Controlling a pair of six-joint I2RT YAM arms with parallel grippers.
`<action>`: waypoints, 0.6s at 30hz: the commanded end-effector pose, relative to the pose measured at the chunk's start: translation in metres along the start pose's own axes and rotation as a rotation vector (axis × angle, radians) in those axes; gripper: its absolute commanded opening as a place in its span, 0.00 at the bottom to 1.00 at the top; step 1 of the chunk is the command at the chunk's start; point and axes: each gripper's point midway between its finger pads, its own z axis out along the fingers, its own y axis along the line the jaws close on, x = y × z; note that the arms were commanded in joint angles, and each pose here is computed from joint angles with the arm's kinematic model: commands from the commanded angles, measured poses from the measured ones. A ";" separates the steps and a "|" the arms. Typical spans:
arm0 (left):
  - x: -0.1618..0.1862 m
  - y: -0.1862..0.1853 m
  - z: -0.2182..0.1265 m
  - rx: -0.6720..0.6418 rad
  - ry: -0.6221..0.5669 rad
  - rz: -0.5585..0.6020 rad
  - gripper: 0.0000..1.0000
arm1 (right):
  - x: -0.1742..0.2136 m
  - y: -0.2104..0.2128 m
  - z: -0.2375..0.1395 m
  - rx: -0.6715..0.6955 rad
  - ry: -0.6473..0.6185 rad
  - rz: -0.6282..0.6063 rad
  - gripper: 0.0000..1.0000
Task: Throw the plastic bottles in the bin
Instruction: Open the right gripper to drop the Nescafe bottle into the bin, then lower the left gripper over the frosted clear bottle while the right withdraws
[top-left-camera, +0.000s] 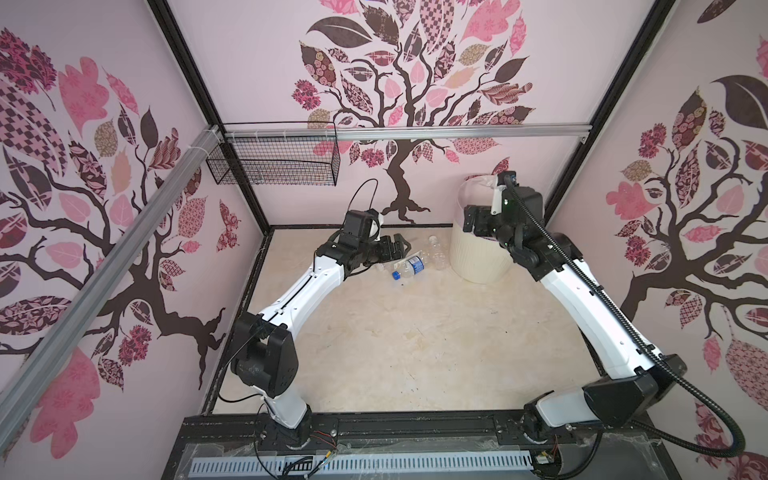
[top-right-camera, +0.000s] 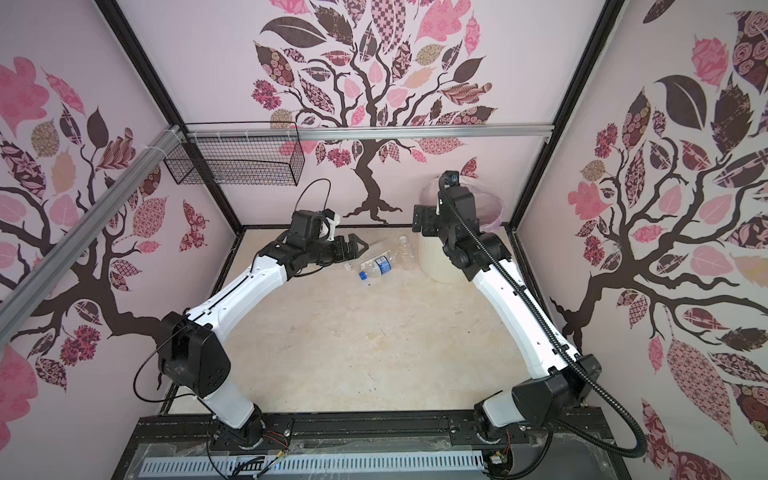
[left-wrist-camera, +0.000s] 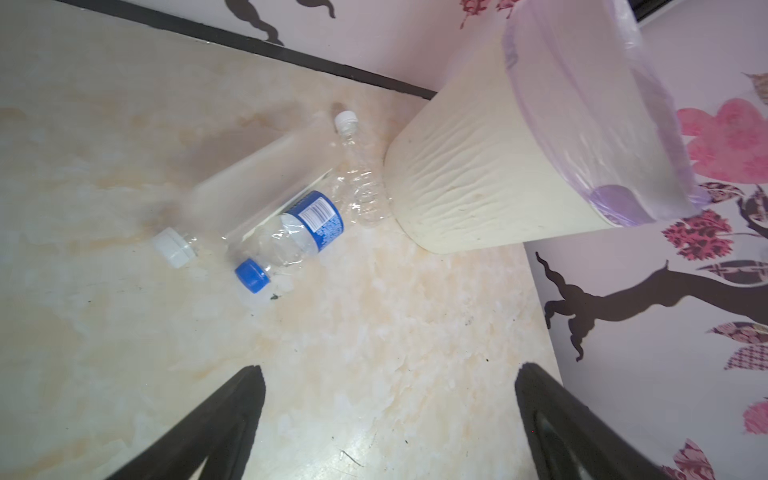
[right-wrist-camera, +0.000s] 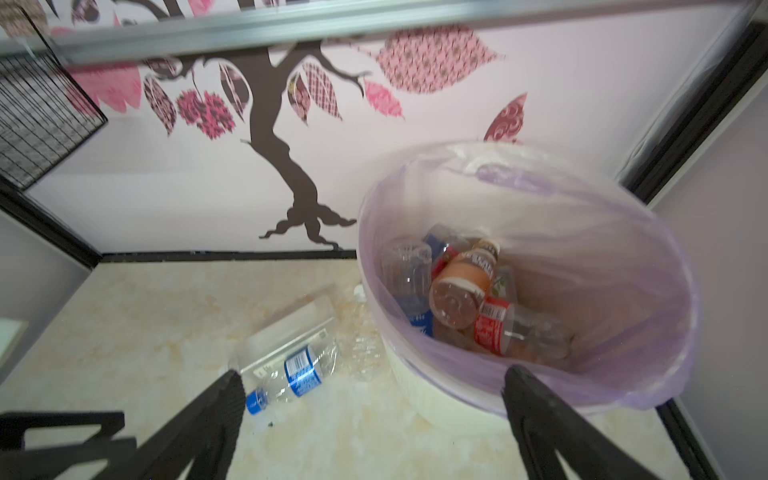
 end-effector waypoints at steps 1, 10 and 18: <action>-0.005 0.023 0.014 -0.012 0.050 -0.031 0.98 | 0.018 0.018 -0.006 -0.112 0.004 0.075 0.99; -0.025 0.083 0.076 -0.224 0.107 0.133 0.98 | 0.112 0.046 0.002 -0.230 0.206 0.068 0.99; -0.039 0.114 0.110 -0.341 0.149 0.257 0.98 | 0.154 0.050 0.008 -0.264 0.283 0.066 1.00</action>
